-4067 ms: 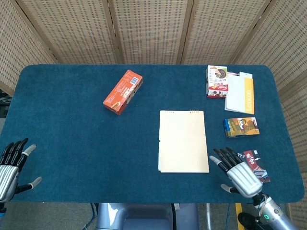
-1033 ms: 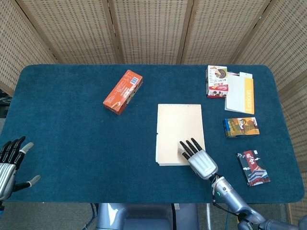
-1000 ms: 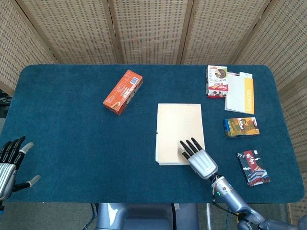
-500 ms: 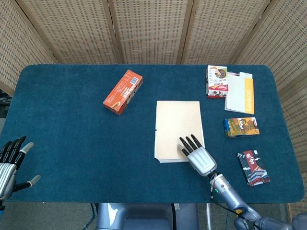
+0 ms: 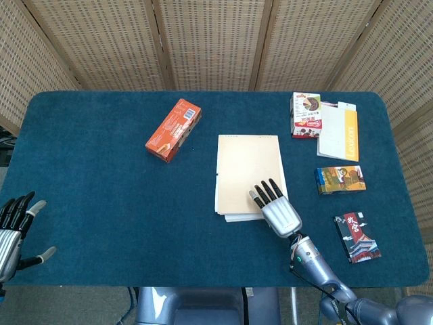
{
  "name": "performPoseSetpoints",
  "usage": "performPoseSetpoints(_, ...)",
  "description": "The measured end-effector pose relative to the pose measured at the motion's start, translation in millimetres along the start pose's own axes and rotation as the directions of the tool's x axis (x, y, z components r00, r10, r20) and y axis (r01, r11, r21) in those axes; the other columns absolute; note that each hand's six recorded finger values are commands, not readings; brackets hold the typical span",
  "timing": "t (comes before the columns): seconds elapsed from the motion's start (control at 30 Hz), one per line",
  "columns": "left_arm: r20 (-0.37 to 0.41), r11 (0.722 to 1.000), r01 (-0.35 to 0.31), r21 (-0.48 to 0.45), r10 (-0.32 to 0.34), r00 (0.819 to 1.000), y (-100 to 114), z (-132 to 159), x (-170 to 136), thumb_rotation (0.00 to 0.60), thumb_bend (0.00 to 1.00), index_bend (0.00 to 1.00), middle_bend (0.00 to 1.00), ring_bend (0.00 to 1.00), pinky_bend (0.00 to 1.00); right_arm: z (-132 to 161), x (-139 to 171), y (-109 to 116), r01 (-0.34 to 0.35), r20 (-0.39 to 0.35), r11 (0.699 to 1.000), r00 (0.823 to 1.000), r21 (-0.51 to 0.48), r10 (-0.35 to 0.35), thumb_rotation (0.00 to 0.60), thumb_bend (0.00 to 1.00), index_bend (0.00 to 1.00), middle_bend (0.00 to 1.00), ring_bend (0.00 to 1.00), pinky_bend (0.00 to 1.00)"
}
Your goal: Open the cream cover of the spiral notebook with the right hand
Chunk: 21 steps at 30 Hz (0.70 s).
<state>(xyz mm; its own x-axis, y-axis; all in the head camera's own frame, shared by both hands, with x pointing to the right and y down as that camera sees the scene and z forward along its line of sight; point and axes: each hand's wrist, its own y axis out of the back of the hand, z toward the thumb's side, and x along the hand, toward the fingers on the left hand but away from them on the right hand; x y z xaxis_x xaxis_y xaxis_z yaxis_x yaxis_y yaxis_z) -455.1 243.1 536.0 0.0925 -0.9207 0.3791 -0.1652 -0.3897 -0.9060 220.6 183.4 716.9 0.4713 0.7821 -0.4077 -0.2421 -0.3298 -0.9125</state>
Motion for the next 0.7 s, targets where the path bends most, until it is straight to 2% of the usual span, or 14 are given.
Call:
performPoseSetpoints(0.13,0.001,1.000,0.002,0.000,-0.002,1.000,0.1,0.0,0.0,0.600,0.00,0.00,0.00,0.00,0.00,-2.4,-3.7,0.4,0.017,0.010,1.000,1.000,0.003,-0.017,0.600,0.54,0.23,0.35,0.27,0.12)
performPoseSetpoints(0.4,0.002,1.000,0.001,-0.002,-0.001,1.000,0.6,-0.1,-0.5,0.600,0.00,0.00,0.00,0.00,0.00,-7.9,-8.2,-0.3,0.029,0.024,1.000,0.999,-0.006,-0.029,0.600,0.52,0.34,0.43,0.33,0.14)
performPoseSetpoints(0.5,0.003,1.000,0.002,-0.001,-0.002,1.000,0.2,0.1,-0.5,0.600,0.00,0.00,0.00,0.00,0.00,-10.4,-8.8,0.5,0.040,0.028,0.999,0.999,-0.011,-0.040,0.600,0.52,0.39,0.46,0.37,0.18)
performPoseSetpoints(0.7,0.004,1.000,0.002,0.000,-0.002,1.000,0.1,0.3,-0.9,0.600,0.00,0.00,0.00,0.00,0.00,-14.2,-11.5,2.7,0.070,0.026,0.998,0.997,-0.006,-0.070,0.600,0.55,0.56,0.60,0.49,0.28)
